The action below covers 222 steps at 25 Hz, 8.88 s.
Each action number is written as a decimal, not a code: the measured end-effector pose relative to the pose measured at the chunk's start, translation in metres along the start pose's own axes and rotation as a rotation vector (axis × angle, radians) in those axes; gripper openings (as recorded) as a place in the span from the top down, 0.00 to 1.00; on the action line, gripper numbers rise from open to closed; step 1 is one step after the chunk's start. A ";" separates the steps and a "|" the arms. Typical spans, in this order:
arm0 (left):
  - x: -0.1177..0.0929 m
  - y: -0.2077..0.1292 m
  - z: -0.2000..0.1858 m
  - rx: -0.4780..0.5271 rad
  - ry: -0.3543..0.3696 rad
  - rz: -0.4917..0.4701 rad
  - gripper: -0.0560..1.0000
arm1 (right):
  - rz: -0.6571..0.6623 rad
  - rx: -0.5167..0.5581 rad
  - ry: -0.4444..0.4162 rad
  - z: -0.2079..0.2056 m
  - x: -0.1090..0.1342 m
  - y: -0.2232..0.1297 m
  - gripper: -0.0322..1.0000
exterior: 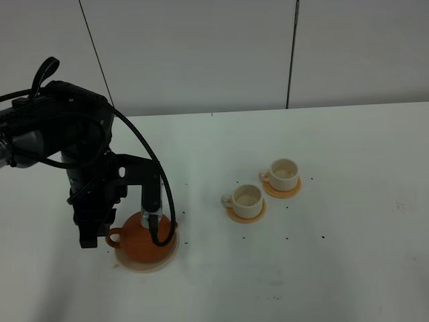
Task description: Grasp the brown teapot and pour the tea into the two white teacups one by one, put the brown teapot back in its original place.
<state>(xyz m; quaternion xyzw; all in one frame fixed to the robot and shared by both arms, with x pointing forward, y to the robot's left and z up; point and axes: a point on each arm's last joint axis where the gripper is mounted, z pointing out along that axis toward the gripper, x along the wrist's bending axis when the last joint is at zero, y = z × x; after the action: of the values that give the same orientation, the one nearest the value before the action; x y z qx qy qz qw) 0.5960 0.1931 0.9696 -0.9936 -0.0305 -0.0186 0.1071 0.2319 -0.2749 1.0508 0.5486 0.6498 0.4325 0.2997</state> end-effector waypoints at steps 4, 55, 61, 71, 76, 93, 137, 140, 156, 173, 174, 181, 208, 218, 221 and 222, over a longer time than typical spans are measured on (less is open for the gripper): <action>0.002 0.003 0.009 0.013 -0.023 0.007 0.57 | 0.000 0.000 0.000 0.000 0.000 0.000 0.73; 0.009 0.018 0.040 -0.009 -0.029 0.098 0.77 | 0.000 0.000 0.000 0.000 0.000 0.000 0.73; 0.010 0.019 0.040 -0.022 -0.018 0.121 0.78 | 0.000 0.000 0.000 0.000 0.000 0.000 0.73; 0.010 0.021 0.040 -0.051 -0.020 0.132 0.78 | -0.001 0.000 0.000 0.000 0.000 0.000 0.73; 0.009 0.023 0.040 -0.066 -0.027 0.123 0.78 | -0.001 0.000 0.000 0.000 0.000 0.000 0.73; 0.008 0.005 0.024 -0.124 -0.055 0.037 0.78 | -0.001 0.000 0.000 0.000 0.000 0.000 0.73; 0.071 0.058 -0.020 -0.307 0.325 0.039 0.78 | 0.002 0.001 0.002 0.000 0.000 0.000 0.73; 0.084 0.069 -0.021 -0.298 0.340 0.055 0.78 | 0.002 0.001 0.002 0.000 0.000 0.000 0.73; 0.110 0.125 -0.002 -0.298 0.397 0.149 0.78 | 0.002 0.001 0.003 0.000 0.000 0.000 0.73; 0.110 0.142 -0.012 -0.274 0.529 0.246 0.78 | 0.002 0.001 0.003 0.000 0.000 0.000 0.73; 0.110 0.143 -0.012 -0.272 0.536 0.254 0.78 | 0.002 0.001 0.003 0.000 0.000 0.000 0.73; 0.107 0.150 -0.016 -0.243 0.580 0.302 0.78 | 0.002 0.001 0.003 0.000 0.000 0.000 0.73; 0.102 0.164 -0.025 -0.105 0.691 0.476 0.78 | 0.002 0.002 0.003 0.001 0.000 0.000 0.73; 0.099 0.173 -0.029 -0.072 0.751 0.546 0.78 | 0.002 0.002 0.003 0.001 0.000 0.000 0.73; 0.100 0.174 -0.026 -0.065 0.755 0.554 0.78 | 0.002 0.002 0.003 0.001 0.000 0.000 0.73; 0.101 0.175 -0.023 -0.062 0.752 0.556 0.78 | 0.002 0.002 0.003 0.001 0.000 0.000 0.73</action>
<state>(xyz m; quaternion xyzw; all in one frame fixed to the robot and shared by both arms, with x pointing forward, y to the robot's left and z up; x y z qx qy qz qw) 0.7069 0.0231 0.9598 -0.8911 0.2786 -0.3488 0.0821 0.2321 -0.2747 1.0502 0.5489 0.6500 0.4329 0.2979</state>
